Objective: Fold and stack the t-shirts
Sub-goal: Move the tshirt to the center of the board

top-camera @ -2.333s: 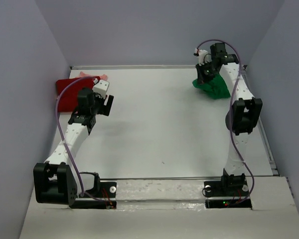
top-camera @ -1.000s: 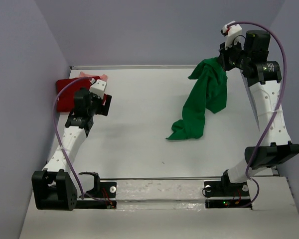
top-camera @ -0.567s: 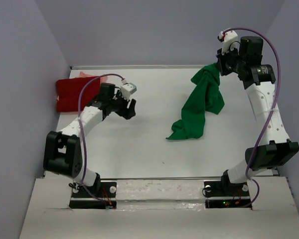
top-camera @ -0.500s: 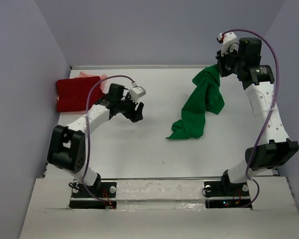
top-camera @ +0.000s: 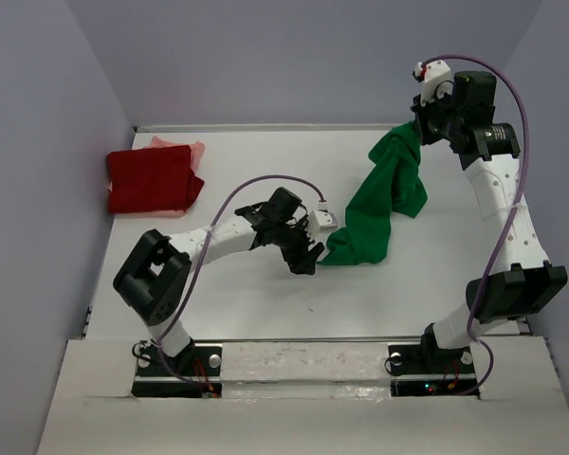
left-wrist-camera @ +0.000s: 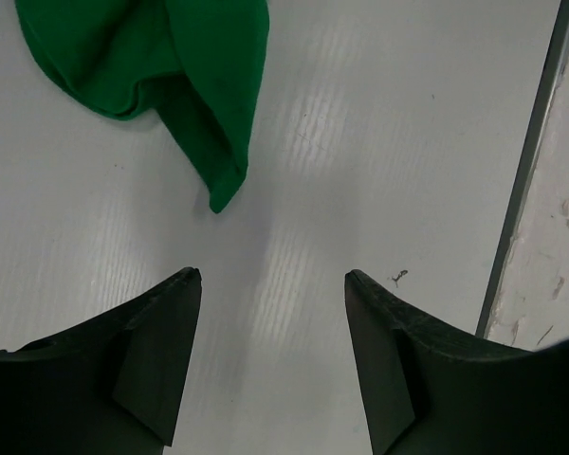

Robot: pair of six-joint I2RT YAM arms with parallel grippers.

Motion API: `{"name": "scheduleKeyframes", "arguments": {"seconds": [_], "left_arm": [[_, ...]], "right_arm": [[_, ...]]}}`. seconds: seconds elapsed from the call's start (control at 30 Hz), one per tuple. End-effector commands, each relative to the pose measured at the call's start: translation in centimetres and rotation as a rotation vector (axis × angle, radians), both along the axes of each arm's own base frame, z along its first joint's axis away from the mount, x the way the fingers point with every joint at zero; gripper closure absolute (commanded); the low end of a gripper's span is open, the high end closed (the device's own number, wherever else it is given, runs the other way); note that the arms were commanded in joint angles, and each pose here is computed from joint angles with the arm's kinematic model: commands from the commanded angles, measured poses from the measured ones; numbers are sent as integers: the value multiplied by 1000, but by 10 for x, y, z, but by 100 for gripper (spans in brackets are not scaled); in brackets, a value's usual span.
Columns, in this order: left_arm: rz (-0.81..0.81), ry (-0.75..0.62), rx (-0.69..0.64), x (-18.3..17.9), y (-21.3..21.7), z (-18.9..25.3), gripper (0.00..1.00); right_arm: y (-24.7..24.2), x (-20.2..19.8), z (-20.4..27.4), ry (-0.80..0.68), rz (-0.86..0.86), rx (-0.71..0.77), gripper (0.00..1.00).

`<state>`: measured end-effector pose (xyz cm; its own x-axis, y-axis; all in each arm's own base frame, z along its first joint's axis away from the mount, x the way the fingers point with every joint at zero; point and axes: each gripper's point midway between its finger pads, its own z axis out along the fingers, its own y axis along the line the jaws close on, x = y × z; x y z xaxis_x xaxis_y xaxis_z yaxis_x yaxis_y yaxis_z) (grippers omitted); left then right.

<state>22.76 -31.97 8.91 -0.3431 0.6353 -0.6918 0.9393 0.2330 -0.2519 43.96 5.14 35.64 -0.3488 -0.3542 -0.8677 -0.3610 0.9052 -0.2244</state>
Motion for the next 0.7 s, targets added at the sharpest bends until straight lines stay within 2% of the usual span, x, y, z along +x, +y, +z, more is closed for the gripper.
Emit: {"name": "scheduleKeyframes", "arguments": {"seconds": [0.0, 0.07, 0.23, 0.33, 0.67], "left_arm": [[-11, -51, 39, 8, -8, -12, 28], [-17, -44, 60, 10, -12, -23, 28], [21, -134, 110, 35, -15, -29, 30], [20, -171, 92, 45, -22, -24, 30], [-26, -158, 52, 48, -49, -20, 32]], "right_arm": [[-3, 9, 10, -56, -12, -8, 100], [-3, 9, 10, -57, -11, -14, 100], [-3, 6, 10, -54, -6, -20, 100], [-3, 5, 9, -48, -2, -21, 100], [-2, 7, -5, -17, 4, -26, 100]]}}
